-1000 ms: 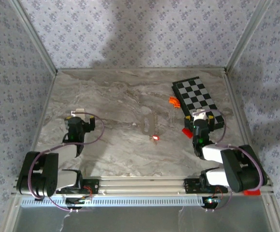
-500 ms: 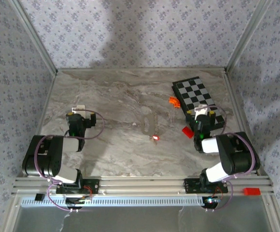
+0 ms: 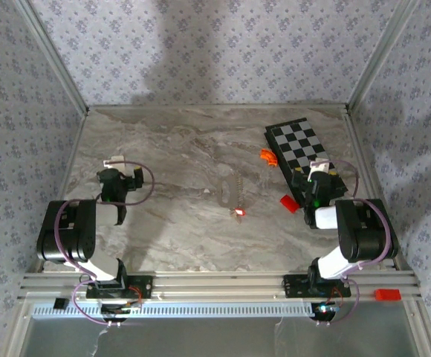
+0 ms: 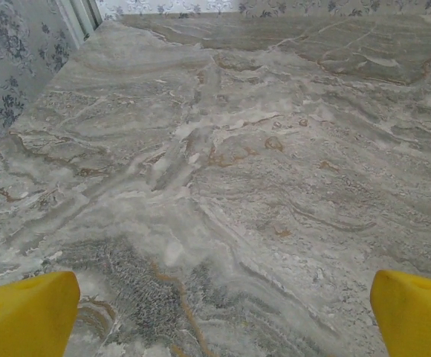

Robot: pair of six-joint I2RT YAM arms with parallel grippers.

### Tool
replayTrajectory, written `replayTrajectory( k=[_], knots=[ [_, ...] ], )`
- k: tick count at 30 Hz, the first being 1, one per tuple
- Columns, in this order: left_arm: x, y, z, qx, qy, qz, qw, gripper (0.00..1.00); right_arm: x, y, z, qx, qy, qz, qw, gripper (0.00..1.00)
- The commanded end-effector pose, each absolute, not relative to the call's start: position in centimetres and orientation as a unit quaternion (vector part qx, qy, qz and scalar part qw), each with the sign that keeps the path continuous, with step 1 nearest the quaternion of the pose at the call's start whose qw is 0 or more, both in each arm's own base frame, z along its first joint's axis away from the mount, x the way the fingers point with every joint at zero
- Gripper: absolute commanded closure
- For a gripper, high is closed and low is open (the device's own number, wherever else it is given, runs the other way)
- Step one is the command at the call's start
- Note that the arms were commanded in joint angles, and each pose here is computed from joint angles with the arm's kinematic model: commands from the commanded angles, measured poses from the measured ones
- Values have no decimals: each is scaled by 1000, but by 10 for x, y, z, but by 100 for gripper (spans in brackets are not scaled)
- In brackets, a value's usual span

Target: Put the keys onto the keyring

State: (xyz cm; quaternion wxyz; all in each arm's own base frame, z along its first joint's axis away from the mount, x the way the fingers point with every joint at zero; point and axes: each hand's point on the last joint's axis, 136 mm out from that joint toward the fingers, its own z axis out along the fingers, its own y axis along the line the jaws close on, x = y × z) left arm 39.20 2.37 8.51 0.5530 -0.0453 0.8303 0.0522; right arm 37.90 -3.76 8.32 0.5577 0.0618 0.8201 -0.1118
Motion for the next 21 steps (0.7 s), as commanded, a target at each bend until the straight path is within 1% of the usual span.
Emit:
replayTrajectory(
  k=[1, 21],
  knots=[
    [397, 20, 88, -46, 829, 35, 556, 0, 385, -40, 88, 72, 816, -107, 564, 0],
    [397, 19, 88, -45, 830, 34, 555, 0, 384, -41, 89, 73, 815, -110, 564, 0]
  ],
)
